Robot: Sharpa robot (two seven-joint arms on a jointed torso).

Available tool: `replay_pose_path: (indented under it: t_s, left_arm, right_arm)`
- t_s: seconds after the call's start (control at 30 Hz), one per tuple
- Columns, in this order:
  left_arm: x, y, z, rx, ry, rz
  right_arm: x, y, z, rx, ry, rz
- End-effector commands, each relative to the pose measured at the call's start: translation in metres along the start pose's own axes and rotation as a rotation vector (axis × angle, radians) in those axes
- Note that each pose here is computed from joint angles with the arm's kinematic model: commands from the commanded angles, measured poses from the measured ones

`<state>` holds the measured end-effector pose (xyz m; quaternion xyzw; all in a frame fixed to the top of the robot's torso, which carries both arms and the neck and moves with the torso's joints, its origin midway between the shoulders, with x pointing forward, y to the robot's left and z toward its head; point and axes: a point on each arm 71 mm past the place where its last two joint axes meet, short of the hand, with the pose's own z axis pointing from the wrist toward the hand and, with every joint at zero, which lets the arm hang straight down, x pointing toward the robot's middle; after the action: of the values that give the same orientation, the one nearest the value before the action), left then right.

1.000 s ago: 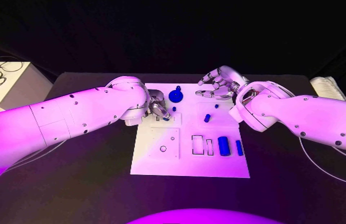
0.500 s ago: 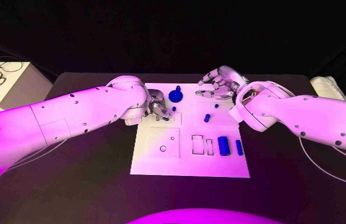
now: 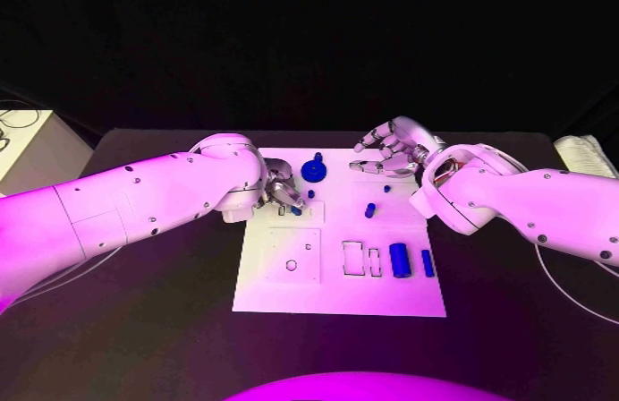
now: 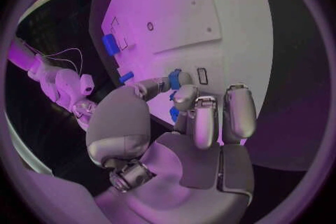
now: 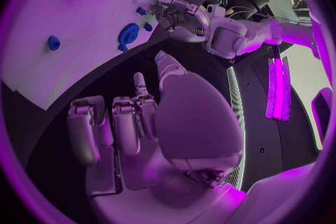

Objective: Assemble the parts on the task board

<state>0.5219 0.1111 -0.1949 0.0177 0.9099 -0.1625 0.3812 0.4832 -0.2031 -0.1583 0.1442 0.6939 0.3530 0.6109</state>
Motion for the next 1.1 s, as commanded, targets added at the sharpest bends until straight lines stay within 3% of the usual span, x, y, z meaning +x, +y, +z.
replay_pose_path:
  t_s: [0.03, 1.1]
  left_arm:
    - [0.0127, 0.0021, 0.0032, -0.013, 0.079, 0.022]
    - [0.0104, 0.0038, 0.0044, -0.018, 0.063, 0.009]
  right_arm:
    - [0.0011, 0.0012, -0.0004, -0.014, 0.011, -0.005]
    - [0.0011, 0.0011, -0.0001, -0.014, 0.01, -0.005]
